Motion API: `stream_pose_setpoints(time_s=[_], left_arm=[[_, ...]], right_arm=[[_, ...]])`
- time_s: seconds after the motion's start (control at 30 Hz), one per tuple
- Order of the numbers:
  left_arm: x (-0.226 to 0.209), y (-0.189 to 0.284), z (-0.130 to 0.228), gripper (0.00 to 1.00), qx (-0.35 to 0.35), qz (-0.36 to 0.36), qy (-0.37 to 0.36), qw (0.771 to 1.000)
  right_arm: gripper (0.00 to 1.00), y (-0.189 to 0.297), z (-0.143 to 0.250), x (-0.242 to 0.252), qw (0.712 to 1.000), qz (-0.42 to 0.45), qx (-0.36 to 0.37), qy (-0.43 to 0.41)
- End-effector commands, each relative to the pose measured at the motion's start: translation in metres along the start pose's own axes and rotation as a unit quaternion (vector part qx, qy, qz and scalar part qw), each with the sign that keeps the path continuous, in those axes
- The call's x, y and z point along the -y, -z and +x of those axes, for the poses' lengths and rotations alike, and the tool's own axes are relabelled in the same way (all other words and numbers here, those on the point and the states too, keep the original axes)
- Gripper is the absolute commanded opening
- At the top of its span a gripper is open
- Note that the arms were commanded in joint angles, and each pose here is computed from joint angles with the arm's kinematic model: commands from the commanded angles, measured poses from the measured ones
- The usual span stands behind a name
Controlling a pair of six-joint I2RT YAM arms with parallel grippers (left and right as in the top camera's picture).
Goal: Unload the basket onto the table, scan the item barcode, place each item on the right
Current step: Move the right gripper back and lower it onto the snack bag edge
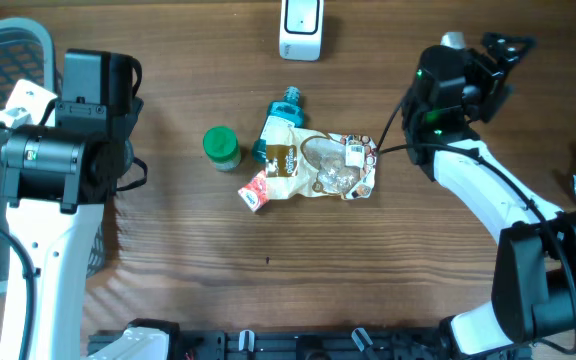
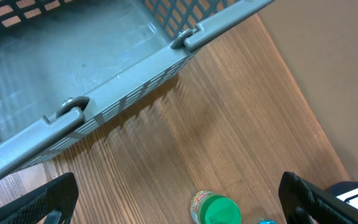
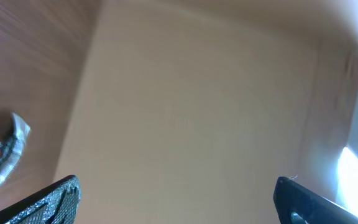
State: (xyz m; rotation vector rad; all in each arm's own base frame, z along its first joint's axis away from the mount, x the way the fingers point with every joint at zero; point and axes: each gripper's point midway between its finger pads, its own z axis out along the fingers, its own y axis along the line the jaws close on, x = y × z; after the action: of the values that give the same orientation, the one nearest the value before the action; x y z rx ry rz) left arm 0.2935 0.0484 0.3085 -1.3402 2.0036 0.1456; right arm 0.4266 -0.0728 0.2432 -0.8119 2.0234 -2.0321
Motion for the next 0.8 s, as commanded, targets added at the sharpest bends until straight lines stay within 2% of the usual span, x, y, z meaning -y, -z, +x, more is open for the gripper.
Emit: stream_pose_setpoints(time_s=[0.0,0.07,0.13,0.2,0.3,0.37,0.53,0.57,0.67,0.77], left_arm=[[-0.001,-0.001,-0.001,1.0,0.002,-0.003,0.006,1.0],[-0.001,-0.001,-0.001,1.0,0.001,-0.002,0.006,1.0],[-0.001,-0.001,-0.001,1.0,0.001,-0.002,0.006,1.0],[-0.001,-0.001,-0.001,1.0,0.001,-0.002,0.006,1.0],[-0.001,-0.001,-0.001,1.0,0.001,-0.002,0.006,1.0],[-0.001,-0.001,-0.001,1.0,0.002,-0.003,0.006,1.0],[-0.001,-0.001,-0.001,1.0,0.002,-0.003,0.006,1.0],[-0.001,-0.001,-0.001,1.0,0.001,-0.002,0.006,1.0],[-0.001,-0.001,-0.001,1.0,0.001,-0.002,0.006,1.0],[-0.001,-0.001,-0.001,1.0,0.002,-0.003,0.007,1.0]], right_arm=[[1.0,0.007,-0.043,-0.015,0.991,-0.03,0.112,-0.073],[1.0,0.009,-0.047,-0.028,0.982,-0.06,0.12,-0.135],[1.0,0.015,-0.055,-0.058,0.965,-0.125,0.139,-0.185],[1.0,0.033,-0.064,-0.105,0.935,-0.235,0.161,-0.21],[1.0,0.05,-0.065,-0.136,0.884,-0.334,0.14,-0.297],[0.98,0.068,-0.07,-0.154,0.838,-0.407,0.128,-0.34],[1.0,0.13,-0.078,-0.181,0.717,-0.588,0.109,-0.36],[1.0,0.138,-0.076,-0.185,0.699,-0.609,0.099,-0.361],[1.0,0.177,-0.064,-0.2,0.635,-0.695,0.067,-0.331],[1.0,0.199,-0.054,-0.202,0.598,-0.737,0.049,-0.311]])
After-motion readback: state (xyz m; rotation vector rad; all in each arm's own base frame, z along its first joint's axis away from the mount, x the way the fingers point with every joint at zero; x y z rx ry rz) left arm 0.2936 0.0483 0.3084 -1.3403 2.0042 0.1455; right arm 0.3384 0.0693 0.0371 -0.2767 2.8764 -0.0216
